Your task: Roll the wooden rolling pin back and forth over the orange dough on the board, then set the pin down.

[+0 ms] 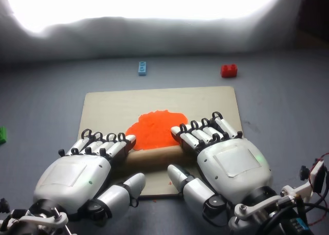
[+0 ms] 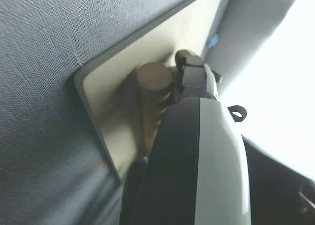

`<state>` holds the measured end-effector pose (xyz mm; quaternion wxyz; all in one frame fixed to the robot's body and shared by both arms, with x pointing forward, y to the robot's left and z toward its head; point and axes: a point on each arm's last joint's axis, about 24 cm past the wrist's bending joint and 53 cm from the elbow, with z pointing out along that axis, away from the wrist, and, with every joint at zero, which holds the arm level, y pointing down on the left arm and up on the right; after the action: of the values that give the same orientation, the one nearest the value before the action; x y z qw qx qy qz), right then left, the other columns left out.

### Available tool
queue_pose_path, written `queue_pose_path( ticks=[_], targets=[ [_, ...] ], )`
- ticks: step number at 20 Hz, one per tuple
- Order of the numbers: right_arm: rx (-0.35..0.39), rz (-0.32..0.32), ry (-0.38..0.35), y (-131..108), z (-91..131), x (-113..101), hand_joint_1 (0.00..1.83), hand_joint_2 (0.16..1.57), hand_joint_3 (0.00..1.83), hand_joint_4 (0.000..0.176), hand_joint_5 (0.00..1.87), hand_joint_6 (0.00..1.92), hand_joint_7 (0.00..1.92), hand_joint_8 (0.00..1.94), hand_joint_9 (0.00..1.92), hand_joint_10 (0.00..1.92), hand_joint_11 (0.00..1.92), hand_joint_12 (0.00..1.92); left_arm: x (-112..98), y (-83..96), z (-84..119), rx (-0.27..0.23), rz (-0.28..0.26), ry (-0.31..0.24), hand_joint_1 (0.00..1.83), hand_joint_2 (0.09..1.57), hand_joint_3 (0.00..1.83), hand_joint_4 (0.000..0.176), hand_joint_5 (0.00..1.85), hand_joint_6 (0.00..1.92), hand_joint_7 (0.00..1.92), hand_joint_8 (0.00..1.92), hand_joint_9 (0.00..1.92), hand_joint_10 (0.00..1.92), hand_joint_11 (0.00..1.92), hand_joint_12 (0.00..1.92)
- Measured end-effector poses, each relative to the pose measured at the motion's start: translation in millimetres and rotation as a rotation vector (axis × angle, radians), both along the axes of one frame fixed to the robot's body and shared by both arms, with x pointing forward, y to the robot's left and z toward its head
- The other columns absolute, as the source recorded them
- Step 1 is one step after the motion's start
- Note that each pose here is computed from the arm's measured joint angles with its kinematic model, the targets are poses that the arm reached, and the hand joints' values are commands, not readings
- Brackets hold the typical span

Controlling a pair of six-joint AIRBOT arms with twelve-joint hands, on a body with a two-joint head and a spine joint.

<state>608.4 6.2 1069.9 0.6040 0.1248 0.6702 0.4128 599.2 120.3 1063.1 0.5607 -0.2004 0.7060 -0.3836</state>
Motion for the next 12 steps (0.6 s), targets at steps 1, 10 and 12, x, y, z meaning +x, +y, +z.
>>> queue_pose_path(
  ticks=[1,10,12],
  targets=[
    [0.000,0.000,0.000,0.1,0.1,0.0,0.00,1.46,0.00,0.000,0.36,0.01,0.40,0.01,0.41,0.01,0.00,0.89,-0.5,-0.4,0.1,-0.001,-0.001,0.000,0.00,1.51,0.00,0.000,0.20,0.00,0.26,0.00,0.20,0.00,0.00,0.34],
    [0.011,-0.007,0.001,0.5,4.2,3.2,0.00,1.46,0.00,0.000,0.32,0.00,0.36,0.00,0.37,0.01,0.00,0.78,-4.5,-1.4,3.0,-0.002,-0.010,0.003,0.00,1.50,0.00,0.000,0.20,0.00,0.25,0.00,0.19,0.01,0.00,0.33],
    [0.014,-0.009,-0.006,0.3,7.8,5.0,0.00,1.46,0.00,0.000,0.33,0.00,0.36,0.00,0.36,0.01,0.00,0.79,-4.7,-1.8,2.5,-0.001,-0.012,0.005,0.00,1.50,0.00,0.000,0.19,0.00,0.22,0.00,0.17,0.00,0.00,0.28]
  ],
)
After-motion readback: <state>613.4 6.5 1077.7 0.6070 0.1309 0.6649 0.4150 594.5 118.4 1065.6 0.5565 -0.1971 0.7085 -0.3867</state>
